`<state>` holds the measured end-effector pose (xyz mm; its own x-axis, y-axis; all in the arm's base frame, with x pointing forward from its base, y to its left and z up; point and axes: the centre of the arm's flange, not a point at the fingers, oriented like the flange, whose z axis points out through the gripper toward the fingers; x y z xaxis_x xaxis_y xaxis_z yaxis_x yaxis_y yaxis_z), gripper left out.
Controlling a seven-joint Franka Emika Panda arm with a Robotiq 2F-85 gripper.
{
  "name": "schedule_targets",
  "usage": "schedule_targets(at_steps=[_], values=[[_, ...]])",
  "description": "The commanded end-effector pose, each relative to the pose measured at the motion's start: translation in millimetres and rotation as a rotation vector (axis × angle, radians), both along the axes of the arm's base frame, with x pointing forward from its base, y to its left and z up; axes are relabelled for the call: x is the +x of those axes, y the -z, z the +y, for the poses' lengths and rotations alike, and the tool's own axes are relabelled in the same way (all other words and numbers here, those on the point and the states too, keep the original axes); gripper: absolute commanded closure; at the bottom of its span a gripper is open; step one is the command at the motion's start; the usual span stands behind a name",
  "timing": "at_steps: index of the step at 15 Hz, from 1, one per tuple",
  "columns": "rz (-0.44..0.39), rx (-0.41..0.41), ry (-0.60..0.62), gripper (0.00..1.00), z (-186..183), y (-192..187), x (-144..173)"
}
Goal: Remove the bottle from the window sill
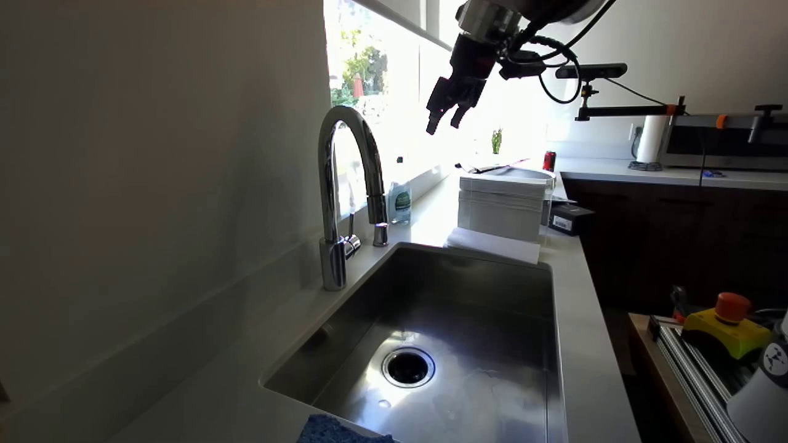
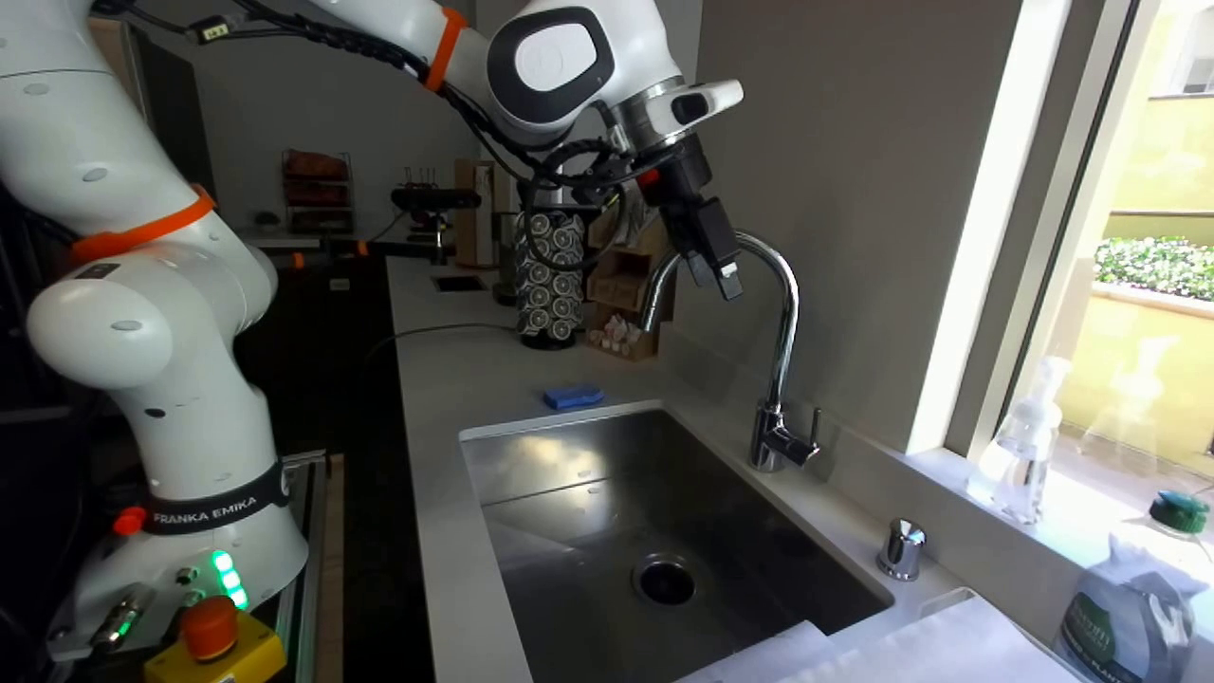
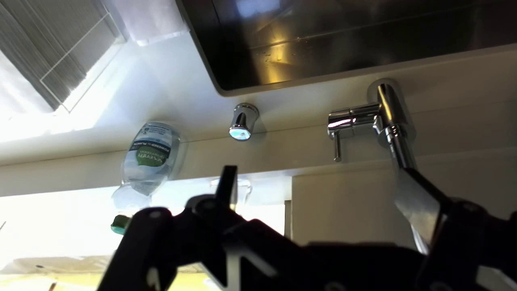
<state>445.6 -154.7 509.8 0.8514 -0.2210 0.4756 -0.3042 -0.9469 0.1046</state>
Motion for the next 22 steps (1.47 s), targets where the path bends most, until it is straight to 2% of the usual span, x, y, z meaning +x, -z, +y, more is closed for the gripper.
schedule_targets(at_steps=[1,5,9,16,19,20,22], values=[[-0.044,-0.025,0.141,0.00,-28,3,29],[-0.082,-0.012,0.213,0.00,-58,5,56],[-0.128,-0.004,0.217,0.00,-80,8,86],[-0.147,-0.022,0.309,0.00,-141,8,127],[-0.156,-0.030,0.366,0.00,-169,10,137],[-0.147,-0.041,0.318,0.00,-153,8,116],[-0.151,-0.048,0.341,0.00,-166,10,121]])
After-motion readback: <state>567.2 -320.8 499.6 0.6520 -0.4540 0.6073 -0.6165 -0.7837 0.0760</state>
